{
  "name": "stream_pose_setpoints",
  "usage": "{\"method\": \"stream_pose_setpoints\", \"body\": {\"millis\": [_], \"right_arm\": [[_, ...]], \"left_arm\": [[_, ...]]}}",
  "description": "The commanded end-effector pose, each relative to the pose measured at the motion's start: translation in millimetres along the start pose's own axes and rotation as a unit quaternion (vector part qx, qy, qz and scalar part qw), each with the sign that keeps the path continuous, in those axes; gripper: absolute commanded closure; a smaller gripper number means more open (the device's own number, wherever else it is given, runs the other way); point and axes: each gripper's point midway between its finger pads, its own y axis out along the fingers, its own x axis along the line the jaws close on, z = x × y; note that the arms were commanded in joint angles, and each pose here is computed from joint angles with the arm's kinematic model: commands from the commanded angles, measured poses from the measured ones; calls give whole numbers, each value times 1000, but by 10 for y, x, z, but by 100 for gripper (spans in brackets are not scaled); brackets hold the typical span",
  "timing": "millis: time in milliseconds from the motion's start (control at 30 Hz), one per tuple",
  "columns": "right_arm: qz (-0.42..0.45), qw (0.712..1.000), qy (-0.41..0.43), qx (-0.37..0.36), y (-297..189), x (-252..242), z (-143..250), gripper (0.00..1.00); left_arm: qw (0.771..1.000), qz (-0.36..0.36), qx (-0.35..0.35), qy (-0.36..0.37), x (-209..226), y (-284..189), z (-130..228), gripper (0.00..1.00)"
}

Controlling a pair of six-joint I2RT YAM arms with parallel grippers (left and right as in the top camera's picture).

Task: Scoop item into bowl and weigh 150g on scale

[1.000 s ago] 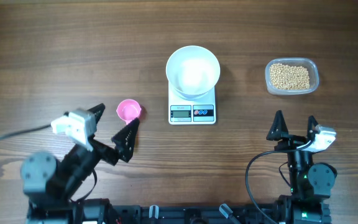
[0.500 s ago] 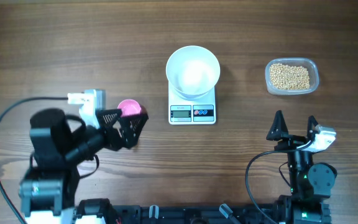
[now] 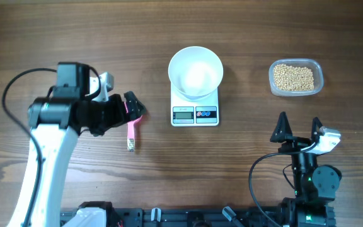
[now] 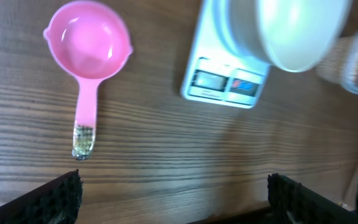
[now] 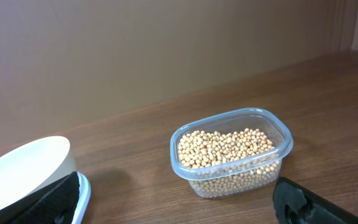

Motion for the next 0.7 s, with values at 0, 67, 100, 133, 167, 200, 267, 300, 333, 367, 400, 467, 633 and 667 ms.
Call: {"method": "stream_pose_setpoints", "body": {"millis": [0, 67, 100, 133, 167, 200, 267, 300, 333, 367, 400, 467, 633, 667], "right_arm": [[3, 1000, 0, 1, 3, -11, 13, 0], [3, 1000, 0, 1, 3, -11, 13, 0], [3, 1000, 0, 1, 3, -11, 13, 0], [3, 1000, 0, 1, 3, -11, 13, 0], [3, 1000, 0, 1, 3, -11, 13, 0], [3, 1000, 0, 1, 3, -11, 13, 0], [3, 1000, 0, 1, 3, -11, 13, 0], [3, 1000, 0, 1, 3, -11, 13, 0], [3, 1000, 0, 1, 3, -11, 13, 0], [3, 1000, 0, 1, 3, -11, 13, 0], [3, 1000, 0, 1, 3, -11, 13, 0], [3, 1000, 0, 1, 3, -11, 13, 0], [3, 1000, 0, 1, 3, -11, 13, 0], [3, 1000, 0, 1, 3, -11, 13, 0]], "left_arm": [[998, -30, 37, -29, 137, 217, -16, 0], [997, -36, 51, -37, 178, 317, -33, 0], [997, -38, 59, -43, 196, 362, -34, 0], [996, -37, 68, -51, 203, 402, -25, 0], [994, -33, 78, -63, 194, 438, -10, 0], [993, -22, 93, -70, 162, 468, 25, 0], [987, 12, 132, -87, 61, 517, 129, 1], [986, 20, 137, -88, 33, 520, 140, 0], [986, 32, 142, -85, -13, 522, 154, 0], [985, 43, 146, -84, -65, 522, 165, 0], [984, 53, 149, -79, -121, 527, 174, 0], [984, 70, 154, -61, -247, 554, 207, 0], [985, 74, 159, -4, -549, 697, 348, 21], [986, 65, 155, -7, -591, 735, 364, 24]]}}
